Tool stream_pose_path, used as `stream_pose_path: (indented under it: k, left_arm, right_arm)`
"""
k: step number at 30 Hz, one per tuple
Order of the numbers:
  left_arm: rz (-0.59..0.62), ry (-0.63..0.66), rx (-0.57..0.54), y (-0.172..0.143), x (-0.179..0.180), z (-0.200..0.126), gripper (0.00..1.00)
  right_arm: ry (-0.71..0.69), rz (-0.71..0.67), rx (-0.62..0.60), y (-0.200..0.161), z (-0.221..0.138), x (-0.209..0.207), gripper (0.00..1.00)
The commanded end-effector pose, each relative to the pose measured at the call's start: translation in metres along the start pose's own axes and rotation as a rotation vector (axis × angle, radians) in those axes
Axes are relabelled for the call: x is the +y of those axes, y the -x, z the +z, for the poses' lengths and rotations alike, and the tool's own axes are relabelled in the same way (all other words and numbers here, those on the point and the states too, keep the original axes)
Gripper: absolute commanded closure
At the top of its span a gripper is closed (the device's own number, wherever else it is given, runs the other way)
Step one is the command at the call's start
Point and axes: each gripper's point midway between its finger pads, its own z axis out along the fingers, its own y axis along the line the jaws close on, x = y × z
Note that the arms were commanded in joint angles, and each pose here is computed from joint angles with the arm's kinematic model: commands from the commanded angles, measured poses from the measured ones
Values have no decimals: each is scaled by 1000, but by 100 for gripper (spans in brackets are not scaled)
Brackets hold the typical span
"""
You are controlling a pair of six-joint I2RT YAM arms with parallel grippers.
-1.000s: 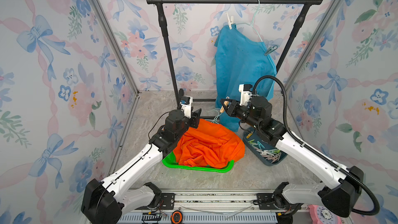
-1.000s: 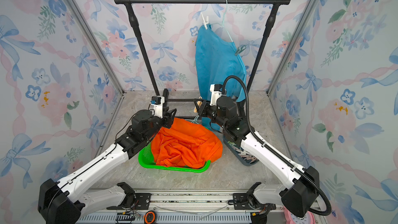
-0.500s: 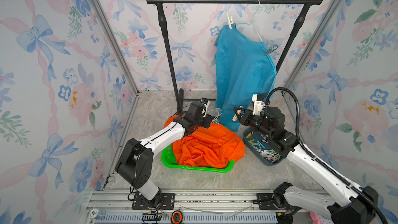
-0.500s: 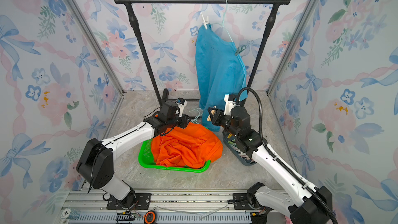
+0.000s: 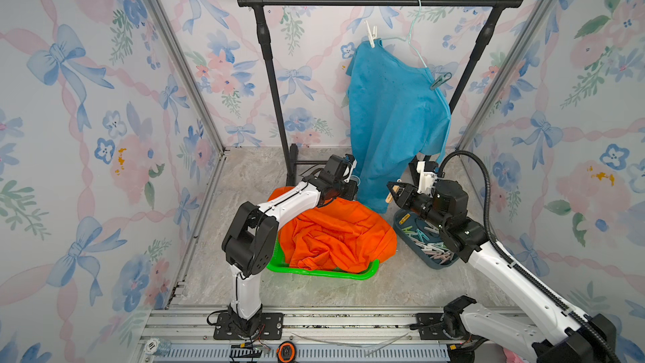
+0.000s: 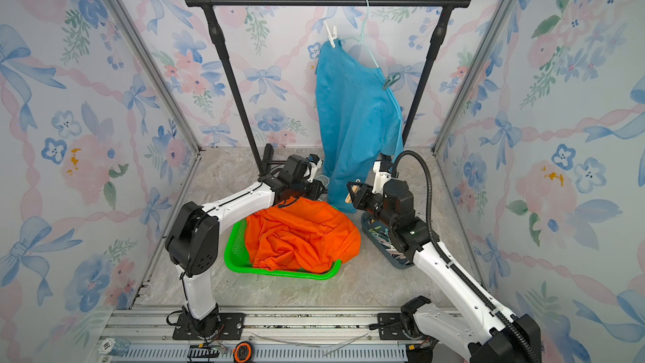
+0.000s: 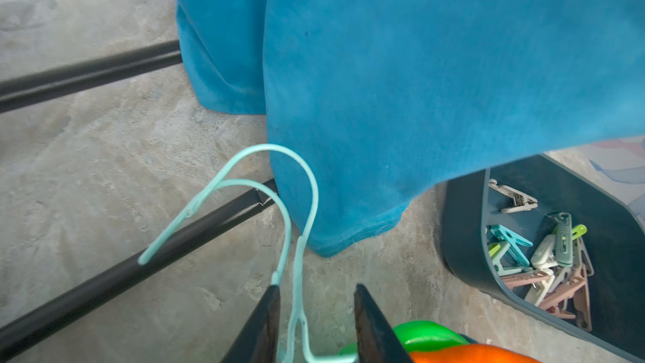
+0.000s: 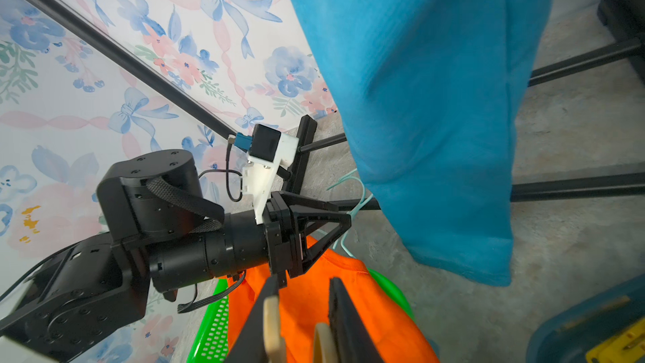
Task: Use clothespins to secure the t-shirt on both sides of the hanger
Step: Pick up the hanger from the basket.
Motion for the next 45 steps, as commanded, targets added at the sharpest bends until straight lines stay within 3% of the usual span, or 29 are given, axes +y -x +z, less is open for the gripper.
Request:
stream_pose_path:
  k: [1,9,21,27,36,45]
  left_arm:
    - [14,-32,41,-5,-10,9,64]
    - [16,-36,52,-6,-14,19,70]
    - [13,-24,79,-9,-10,40,69]
    - [14,-18,78,-8,-9,42,79]
    - [46,6,-19,20,-16,-4,94]
    - [77,-7,-209,48,-33,-95,99]
  right_arm:
    - [13,13,0,-1,-4,-2,75]
    - [8,27,-1,-1,-5,-10,75]
    - [12,32,-4,0,-8,-10,74]
    - [15,24,-12,3,-15,-7,74]
    - [78,12,-10,8,-17,8,75]
    - [184,-54,-6,18,-24,42,75]
